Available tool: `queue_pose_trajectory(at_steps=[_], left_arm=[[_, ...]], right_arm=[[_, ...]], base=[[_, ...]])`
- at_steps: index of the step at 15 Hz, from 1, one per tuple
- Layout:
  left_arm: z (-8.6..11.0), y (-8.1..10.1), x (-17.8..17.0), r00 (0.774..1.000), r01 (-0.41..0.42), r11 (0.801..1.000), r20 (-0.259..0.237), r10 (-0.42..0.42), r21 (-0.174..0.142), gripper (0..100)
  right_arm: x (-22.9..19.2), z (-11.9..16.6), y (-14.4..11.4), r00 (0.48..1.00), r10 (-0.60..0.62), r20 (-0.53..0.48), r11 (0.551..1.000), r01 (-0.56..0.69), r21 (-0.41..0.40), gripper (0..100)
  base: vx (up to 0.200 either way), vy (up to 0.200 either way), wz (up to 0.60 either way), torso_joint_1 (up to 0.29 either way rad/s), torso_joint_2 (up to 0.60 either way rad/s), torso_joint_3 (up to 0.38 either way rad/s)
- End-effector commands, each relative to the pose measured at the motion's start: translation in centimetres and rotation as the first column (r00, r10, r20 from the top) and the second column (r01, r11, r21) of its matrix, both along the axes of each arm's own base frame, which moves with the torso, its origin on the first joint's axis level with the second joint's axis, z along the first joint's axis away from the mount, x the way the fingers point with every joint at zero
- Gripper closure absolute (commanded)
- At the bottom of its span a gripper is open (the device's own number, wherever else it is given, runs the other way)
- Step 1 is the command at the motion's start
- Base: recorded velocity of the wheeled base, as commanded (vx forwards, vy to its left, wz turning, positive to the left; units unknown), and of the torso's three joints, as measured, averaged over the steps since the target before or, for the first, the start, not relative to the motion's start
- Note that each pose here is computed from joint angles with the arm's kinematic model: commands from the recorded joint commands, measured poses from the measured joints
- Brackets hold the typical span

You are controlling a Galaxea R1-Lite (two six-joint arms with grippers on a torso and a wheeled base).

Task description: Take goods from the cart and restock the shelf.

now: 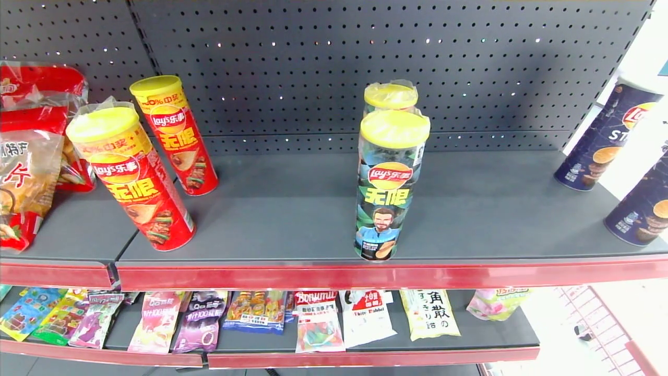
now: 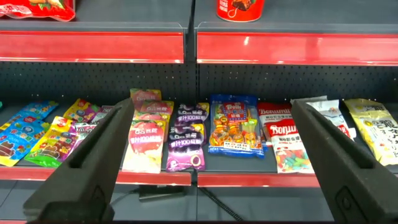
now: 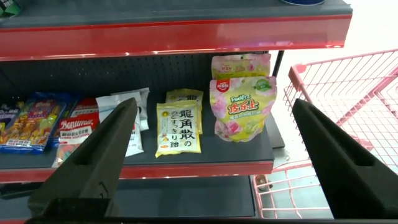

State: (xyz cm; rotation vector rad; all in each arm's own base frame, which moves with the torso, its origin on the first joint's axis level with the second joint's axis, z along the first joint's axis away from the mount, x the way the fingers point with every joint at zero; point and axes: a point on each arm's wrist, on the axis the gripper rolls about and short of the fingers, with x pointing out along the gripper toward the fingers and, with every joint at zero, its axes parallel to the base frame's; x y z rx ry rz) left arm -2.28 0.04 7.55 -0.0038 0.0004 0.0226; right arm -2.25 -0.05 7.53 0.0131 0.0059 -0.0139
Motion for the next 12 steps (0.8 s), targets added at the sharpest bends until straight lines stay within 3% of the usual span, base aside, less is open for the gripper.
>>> queue_pose_trajectory(at_steps=[1, 12], left_arm=[[0.00, 0.00, 0.00, 1.000, 0.000, 1.000, 0.000, 0.000, -0.001, 0], [0.00, 0.00, 0.00, 1.000, -0.002, 1.000, 0.000, 0.002, -0.001, 0]], right_arm=[[0.00, -0.01, 0.00, 1.000, 0.000, 0.000, 1.000, 0.000, -0.006, 0], [0.00, -0.01, -0.01, 1.000, -0.003, 0.000, 1.000, 0.003, -0.010, 0]], base=[[0.000, 0.000, 0.00, 0.000, 0.00, 0.000], [0.000, 0.000, 0.00, 0.000, 0.00, 0.000]])
